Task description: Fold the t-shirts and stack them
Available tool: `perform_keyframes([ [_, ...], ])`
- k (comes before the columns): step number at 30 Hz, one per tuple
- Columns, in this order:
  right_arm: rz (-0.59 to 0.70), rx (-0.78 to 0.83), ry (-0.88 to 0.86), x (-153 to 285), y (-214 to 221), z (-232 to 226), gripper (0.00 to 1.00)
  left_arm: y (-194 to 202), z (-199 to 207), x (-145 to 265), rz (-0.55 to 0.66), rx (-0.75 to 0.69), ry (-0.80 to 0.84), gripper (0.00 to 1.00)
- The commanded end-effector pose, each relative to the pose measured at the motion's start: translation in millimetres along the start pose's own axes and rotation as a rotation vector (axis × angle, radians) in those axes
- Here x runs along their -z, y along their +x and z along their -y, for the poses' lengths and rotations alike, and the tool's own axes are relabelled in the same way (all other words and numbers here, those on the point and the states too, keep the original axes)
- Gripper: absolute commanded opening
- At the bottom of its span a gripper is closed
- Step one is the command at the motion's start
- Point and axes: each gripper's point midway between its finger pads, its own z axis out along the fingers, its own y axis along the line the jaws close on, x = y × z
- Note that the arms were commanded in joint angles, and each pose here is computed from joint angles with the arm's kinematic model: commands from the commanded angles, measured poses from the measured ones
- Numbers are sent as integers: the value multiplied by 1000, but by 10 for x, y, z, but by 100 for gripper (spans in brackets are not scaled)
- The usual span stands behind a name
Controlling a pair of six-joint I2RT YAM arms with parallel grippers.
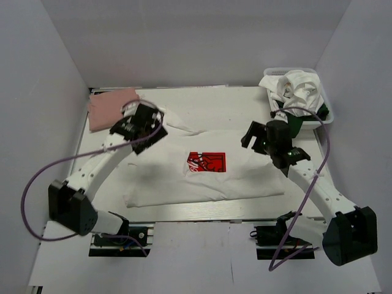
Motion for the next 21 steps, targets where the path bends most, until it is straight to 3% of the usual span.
perform_keyframes([
  [1, 143, -37, -44, -43, -591, -276, 90, -763, 659, -31, 208, -97, 96, 100],
  [3, 116, -27, -16, -149, -681, -313, 90, -894, 818, -336, 200, -145, 58, 100],
  [4, 127, -13, -5, -183, -783, -340, 90, -1092, 1052, -265, 234, -183, 101, 100],
  [10, 140, 79, 117, -423, -997, -194, 90, -1652, 1389, -797, 215, -250, 69, 100],
  [11, 182, 78, 153, -401, -1160, -173, 90, -1591, 1368, -1116, 176, -291, 36, 100],
  [12, 168, 97, 171, -457, -1152, -137, 90, -1784, 1405, -1150, 208, -282, 43, 100],
  [15, 147, 109, 182, -563, -1205, -133, 90, -1723, 1414, -1629, 145, -312, 68, 100],
  [21, 82, 152, 191, -799, -1146, -95, 90, -1727, 1642, -2061, 100, -288, 258, 100],
])
